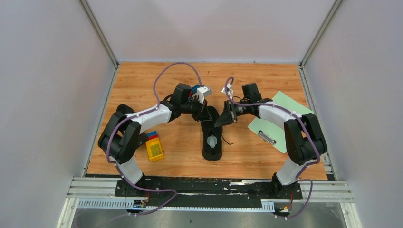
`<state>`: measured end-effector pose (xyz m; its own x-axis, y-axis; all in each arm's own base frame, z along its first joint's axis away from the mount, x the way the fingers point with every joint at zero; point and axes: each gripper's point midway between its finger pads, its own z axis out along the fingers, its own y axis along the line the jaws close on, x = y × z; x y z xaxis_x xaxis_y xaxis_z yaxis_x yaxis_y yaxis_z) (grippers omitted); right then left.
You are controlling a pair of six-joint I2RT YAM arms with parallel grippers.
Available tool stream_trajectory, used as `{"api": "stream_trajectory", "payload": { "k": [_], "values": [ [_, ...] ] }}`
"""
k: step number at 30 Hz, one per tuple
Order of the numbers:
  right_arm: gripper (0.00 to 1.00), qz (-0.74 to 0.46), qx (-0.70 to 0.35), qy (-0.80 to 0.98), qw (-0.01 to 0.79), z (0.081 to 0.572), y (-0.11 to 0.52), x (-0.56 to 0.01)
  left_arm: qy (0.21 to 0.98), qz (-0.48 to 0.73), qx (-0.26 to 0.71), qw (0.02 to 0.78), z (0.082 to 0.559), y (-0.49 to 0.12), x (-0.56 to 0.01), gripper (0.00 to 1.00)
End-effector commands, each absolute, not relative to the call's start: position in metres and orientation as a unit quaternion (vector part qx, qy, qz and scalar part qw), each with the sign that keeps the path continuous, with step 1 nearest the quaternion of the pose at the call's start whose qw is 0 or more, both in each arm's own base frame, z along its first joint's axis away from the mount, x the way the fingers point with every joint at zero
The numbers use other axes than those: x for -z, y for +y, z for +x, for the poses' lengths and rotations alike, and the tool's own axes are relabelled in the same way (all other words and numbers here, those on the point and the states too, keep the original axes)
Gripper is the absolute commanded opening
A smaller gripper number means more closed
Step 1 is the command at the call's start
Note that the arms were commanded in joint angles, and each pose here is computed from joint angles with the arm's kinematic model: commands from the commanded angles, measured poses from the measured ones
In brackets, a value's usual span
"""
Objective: Tie the shoes
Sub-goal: Cross the shoelace with the shoelace.
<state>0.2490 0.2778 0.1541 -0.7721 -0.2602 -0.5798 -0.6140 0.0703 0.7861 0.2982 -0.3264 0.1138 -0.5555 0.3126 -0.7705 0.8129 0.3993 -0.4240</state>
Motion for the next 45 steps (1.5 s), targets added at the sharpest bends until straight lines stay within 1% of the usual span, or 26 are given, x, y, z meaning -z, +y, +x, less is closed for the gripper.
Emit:
{"api": "stream_trajectory", "payload": {
  "k": [1, 4, 6, 11, 17, 28, 36, 41, 45],
  "values": [
    [0.28, -0.3, -0.591, 0.72, 0.206, 0.275, 0.252, -0.175, 0.75, 0.365, 0.444, 0.329, 0.299, -0.331, -0.136, 0.0],
    [0.28, -0.267, -0.513, 0.777, 0.248, 0.306, 0.234, -0.151, 0.745, 0.37, 0.445, 0.331, 0.296, -0.33, -0.133, 0.0],
    [0.28, -0.251, -0.477, 0.802, 0.255, 0.321, 0.23, -0.134, 0.741, 0.375, 0.447, 0.332, 0.295, -0.331, -0.133, 0.0],
    [0.28, -0.258, -0.483, 0.806, 0.225, 0.33, 0.248, -0.112, 0.736, 0.38, 0.449, 0.335, 0.294, -0.331, -0.135, 0.0],
    [0.28, -0.268, -0.5, 0.798, 0.204, 0.332, 0.263, -0.105, 0.731, 0.387, 0.447, 0.34, 0.294, -0.331, -0.14, 0.0],
    [0.31, -0.305, -0.544, 0.757, 0.192, 0.31, 0.276, -0.122, 0.726, 0.391, 0.45, 0.343, 0.295, -0.333, -0.147, 0.0],
    [0.32, -0.312, -0.551, 0.75, 0.192, 0.308, 0.281, -0.13, 0.725, 0.401, 0.443, 0.343, 0.295, -0.331, -0.154, 0.0],
    [0.32, -0.32, -0.566, 0.736, 0.187, 0.301, 0.284, -0.138, 0.723, 0.404, 0.441, 0.346, 0.296, -0.332, -0.159, 0.03],
    [0.32, -0.326, -0.578, 0.726, 0.183, 0.297, 0.286, -0.142, 0.722, 0.406, 0.442, 0.346, 0.296, -0.332, -0.163, 0.13]
  ]
}}
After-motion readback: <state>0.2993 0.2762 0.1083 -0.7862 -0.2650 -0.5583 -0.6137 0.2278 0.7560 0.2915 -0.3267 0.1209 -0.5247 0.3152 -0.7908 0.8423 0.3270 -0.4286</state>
